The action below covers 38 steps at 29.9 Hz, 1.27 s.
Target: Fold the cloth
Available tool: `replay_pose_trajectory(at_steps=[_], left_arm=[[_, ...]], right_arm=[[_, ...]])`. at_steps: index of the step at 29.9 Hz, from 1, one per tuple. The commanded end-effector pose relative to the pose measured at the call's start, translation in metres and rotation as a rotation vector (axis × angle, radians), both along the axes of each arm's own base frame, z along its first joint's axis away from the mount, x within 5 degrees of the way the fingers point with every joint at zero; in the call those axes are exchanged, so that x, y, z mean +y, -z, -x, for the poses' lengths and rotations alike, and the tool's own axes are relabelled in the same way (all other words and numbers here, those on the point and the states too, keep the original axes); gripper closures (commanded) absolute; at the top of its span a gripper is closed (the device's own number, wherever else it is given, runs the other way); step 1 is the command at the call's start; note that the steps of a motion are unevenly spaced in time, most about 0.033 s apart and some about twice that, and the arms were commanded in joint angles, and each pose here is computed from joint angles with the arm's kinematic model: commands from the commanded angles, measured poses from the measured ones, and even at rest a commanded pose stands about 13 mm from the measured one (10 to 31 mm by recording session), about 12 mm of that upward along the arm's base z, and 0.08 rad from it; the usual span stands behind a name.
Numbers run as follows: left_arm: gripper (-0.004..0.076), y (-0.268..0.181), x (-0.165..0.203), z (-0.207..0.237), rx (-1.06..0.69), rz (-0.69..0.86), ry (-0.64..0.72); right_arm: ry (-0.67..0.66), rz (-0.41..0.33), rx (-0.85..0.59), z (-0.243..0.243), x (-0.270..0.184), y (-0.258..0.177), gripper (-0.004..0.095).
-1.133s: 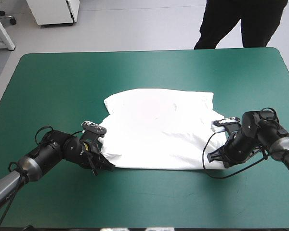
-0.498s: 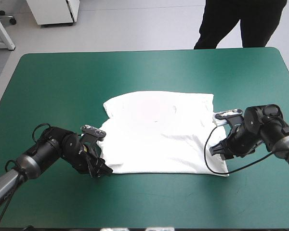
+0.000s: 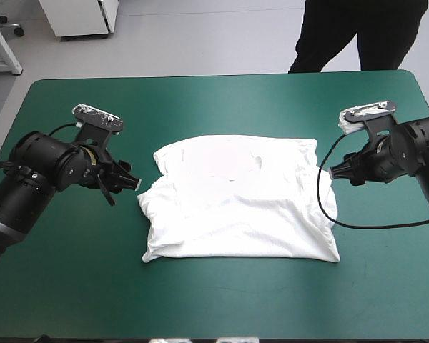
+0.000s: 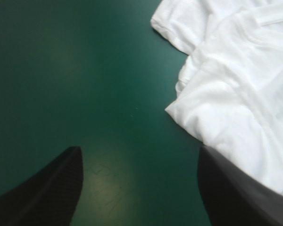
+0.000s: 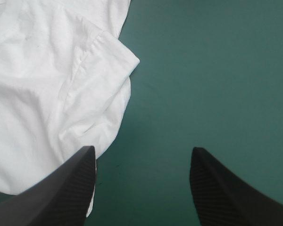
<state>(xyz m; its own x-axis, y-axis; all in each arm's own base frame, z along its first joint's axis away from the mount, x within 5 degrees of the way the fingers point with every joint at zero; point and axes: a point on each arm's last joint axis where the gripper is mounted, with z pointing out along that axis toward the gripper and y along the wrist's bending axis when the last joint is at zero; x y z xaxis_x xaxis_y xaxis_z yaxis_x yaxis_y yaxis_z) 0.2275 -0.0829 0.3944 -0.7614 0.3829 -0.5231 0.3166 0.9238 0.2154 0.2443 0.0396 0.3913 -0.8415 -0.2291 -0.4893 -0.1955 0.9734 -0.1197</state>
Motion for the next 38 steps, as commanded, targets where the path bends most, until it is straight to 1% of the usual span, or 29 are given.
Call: replay_pose_trajectory(at_steps=[1, 6, 12, 18, 26, 31, 34, 36, 38], left_arm=[[0.0221, -0.004, 0.006, -0.012, -0.034, 0.019, -0.046], [0.0221, 0.016, 0.004, -0.04, 0.025, 0.12, -0.05], [0.0221, 0.07, -0.007, -0.065, 0.177, 0.117, -0.052], [0.0222, 0.118, -0.011, -0.076, 0.242, 0.085, -0.05], [0.0232, 0.159, -0.018, -0.095, 0.321, 0.069, -0.059], [0.024, 0.173, -0.023, -0.098, 0.364, 0.099, -0.06], [0.0316, 0.173, -0.025, -0.098, 0.366, 0.121, -0.052], [0.0427, 0.173, -0.027, -0.097, 0.379, 0.132, -0.032], [0.0564, 0.173, -0.028, -0.096, 0.391, 0.146, -0.031]], right_arm=[[0.005, -0.001, -0.076, 0.006, -0.003, -0.018, 0.0348], [0.005, -0.003, -0.075, 0.006, -0.003, -0.018, 0.0348], [0.002, 0.0, -0.074, 0.006, -0.003, -0.017, 0.0348], [0.0, 0.001, -0.069, 0.007, -0.003, -0.017, 0.0349], [-0.001, 0.003, -0.068, 0.007, -0.003, -0.017, 0.0349], [-0.001, 0.003, -0.066, 0.006, -0.003, -0.016, 0.035], [-0.001, 0.003, -0.066, 0.006, -0.003, -0.016, 0.035], [-0.001, 0.003, -0.066, 0.006, -0.003, -0.016, 0.035], [-0.002, 0.003, -0.068, 0.006, -0.003, -0.016, 0.0353]])
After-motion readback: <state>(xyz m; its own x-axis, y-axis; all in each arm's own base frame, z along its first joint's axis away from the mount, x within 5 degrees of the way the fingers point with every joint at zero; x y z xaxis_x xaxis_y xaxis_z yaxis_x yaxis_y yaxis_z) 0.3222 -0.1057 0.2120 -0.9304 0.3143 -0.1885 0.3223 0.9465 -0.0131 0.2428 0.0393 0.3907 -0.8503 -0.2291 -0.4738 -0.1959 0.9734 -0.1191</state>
